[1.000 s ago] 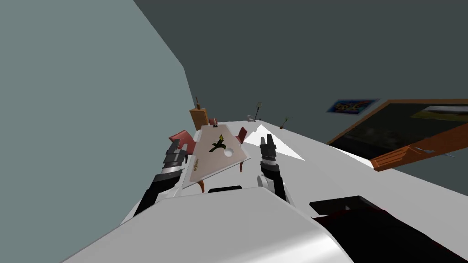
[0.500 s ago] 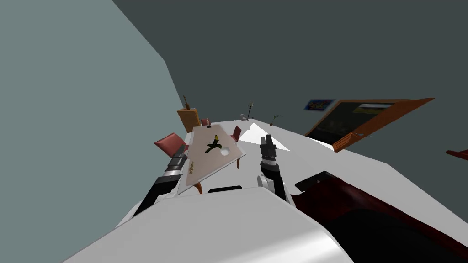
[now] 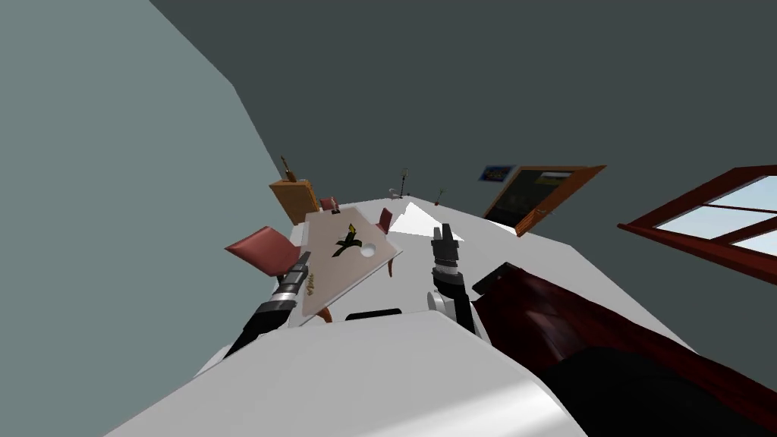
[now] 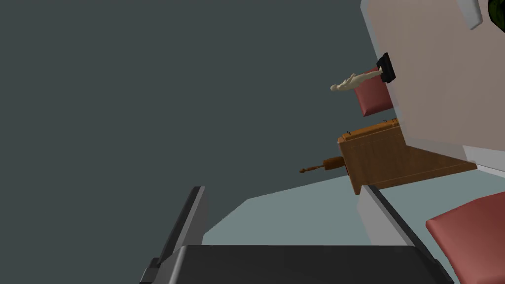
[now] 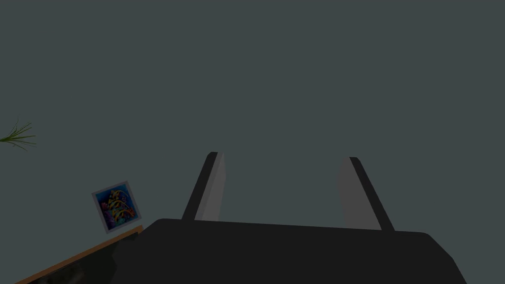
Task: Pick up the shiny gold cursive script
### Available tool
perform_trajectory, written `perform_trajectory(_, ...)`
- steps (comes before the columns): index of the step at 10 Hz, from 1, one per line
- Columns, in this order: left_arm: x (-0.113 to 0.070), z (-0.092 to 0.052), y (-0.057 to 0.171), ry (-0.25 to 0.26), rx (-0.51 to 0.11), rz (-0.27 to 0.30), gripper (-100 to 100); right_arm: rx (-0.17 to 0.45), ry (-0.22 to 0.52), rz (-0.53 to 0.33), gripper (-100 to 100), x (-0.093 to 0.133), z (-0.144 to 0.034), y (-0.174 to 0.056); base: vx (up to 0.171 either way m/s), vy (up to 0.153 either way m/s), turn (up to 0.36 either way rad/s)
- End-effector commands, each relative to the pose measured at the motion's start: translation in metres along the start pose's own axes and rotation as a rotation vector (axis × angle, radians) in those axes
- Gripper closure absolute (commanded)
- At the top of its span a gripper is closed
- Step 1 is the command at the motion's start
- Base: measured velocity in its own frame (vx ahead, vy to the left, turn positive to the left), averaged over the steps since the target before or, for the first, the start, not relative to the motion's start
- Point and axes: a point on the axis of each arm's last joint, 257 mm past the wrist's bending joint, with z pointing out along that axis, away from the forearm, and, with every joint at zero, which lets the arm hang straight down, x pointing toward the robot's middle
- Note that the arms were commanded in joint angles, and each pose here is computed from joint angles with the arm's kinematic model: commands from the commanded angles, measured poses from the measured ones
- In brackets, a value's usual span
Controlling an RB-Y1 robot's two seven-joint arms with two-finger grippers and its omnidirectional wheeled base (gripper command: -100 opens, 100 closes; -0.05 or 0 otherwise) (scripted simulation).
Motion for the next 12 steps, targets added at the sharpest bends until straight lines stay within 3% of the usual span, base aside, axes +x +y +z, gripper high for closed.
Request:
perform_trajectory(1,-0.001,-0.006,0.029,0.019,-0.070,0.035,-100,0.000,0.000,0.000,0,0.000,0.000,0.000,-0.046,0.030,-0.252)
perform_trajectory(6,-0.010,-0.032,0.101,0.063,-0.245,0.125,-100,0.000,0.000,0.000,0,0.000,0.000,0.000,-0.037,0.043,-0.233)
perform_trajectory(7,-0.010,-0.034,0.106,0.064,-0.257,0.125,-100,0.000,0.000,0.000,0,0.000,0.000,0.000,-0.028,0.026,-0.148)
perform_trajectory(9,-0.020,-0.058,0.153,0.092,-0.380,0.183,-100,0.000,0.000,0.000,0,0.000,0.000,0.000,-0.032,0.042,-0.327)
perform_trajectory(10,-0.021,-0.060,0.157,0.092,-0.387,0.183,-100,0.000,0.000,0.000,0,0.000,0.000,0.000,-0.028,0.049,-0.187)
perform_trajectory(11,-0.027,-0.074,0.179,0.105,-0.448,0.210,-100,0.000,0.000,0.000,0,0.000,0.000,0.000,-0.033,0.033,-0.268)
perform_trajectory(12,-0.027,-0.075,0.181,0.106,-0.452,0.211,-100,0.000,0.000,0.000,0,0.000,0.000,0.000,-0.026,0.026,-0.114)
